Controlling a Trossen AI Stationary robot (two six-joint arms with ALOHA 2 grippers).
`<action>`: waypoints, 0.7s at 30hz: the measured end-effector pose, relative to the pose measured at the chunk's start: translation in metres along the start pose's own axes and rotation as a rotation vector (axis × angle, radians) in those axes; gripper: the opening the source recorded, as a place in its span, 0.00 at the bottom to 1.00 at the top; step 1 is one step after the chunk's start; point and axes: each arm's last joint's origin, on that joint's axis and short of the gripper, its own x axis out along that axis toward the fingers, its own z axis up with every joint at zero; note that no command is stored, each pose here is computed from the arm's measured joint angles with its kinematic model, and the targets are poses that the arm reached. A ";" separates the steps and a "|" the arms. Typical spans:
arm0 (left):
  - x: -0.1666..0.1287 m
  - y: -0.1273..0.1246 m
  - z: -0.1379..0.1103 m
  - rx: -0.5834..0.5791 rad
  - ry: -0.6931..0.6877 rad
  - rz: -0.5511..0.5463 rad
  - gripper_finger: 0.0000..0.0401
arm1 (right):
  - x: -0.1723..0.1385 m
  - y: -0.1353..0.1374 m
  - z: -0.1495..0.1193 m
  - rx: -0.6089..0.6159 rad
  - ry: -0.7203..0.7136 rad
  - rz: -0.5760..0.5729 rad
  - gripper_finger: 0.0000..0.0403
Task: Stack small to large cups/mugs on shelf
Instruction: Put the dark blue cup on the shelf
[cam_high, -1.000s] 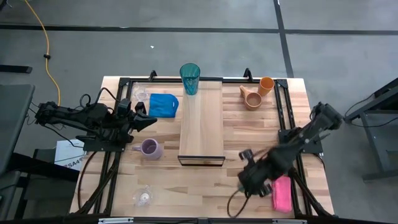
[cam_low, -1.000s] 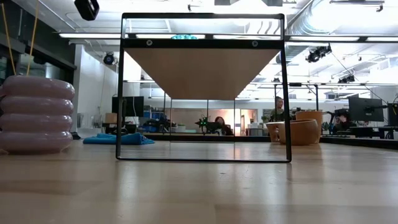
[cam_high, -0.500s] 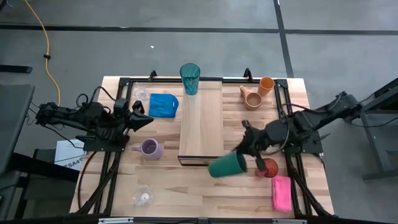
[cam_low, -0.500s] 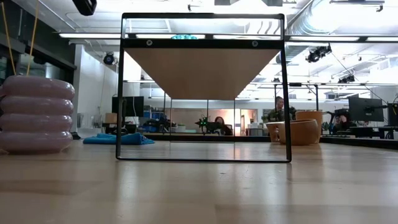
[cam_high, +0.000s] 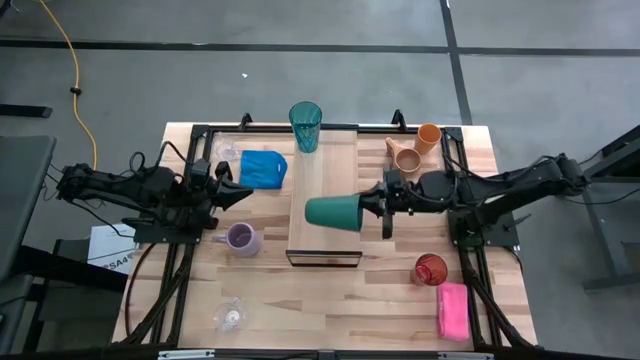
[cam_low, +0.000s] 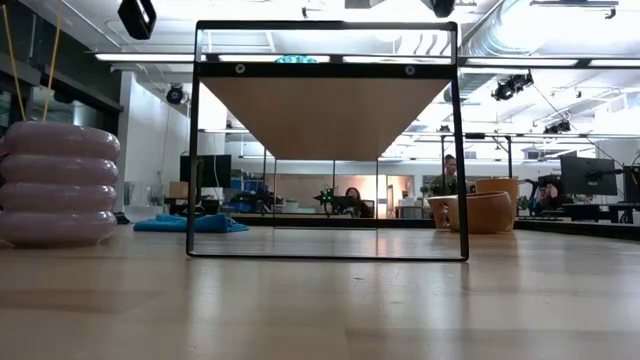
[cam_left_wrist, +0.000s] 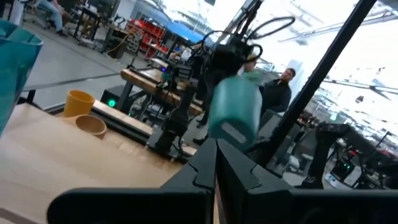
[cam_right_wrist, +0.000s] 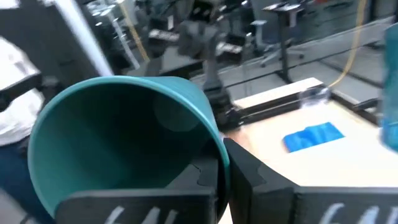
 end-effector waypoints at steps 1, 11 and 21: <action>0.001 0.000 -0.001 0.002 0.007 0.004 0.00 | 0.000 -0.002 0.001 0.000 -0.001 -0.007 0.00; 0.001 0.000 -0.001 0.002 0.005 0.008 0.00 | 0.000 -0.011 0.003 0.006 -0.006 -0.050 0.00; 0.001 0.000 -0.001 0.000 0.002 0.010 0.00 | 0.000 -0.011 0.003 0.006 -0.007 -0.053 0.00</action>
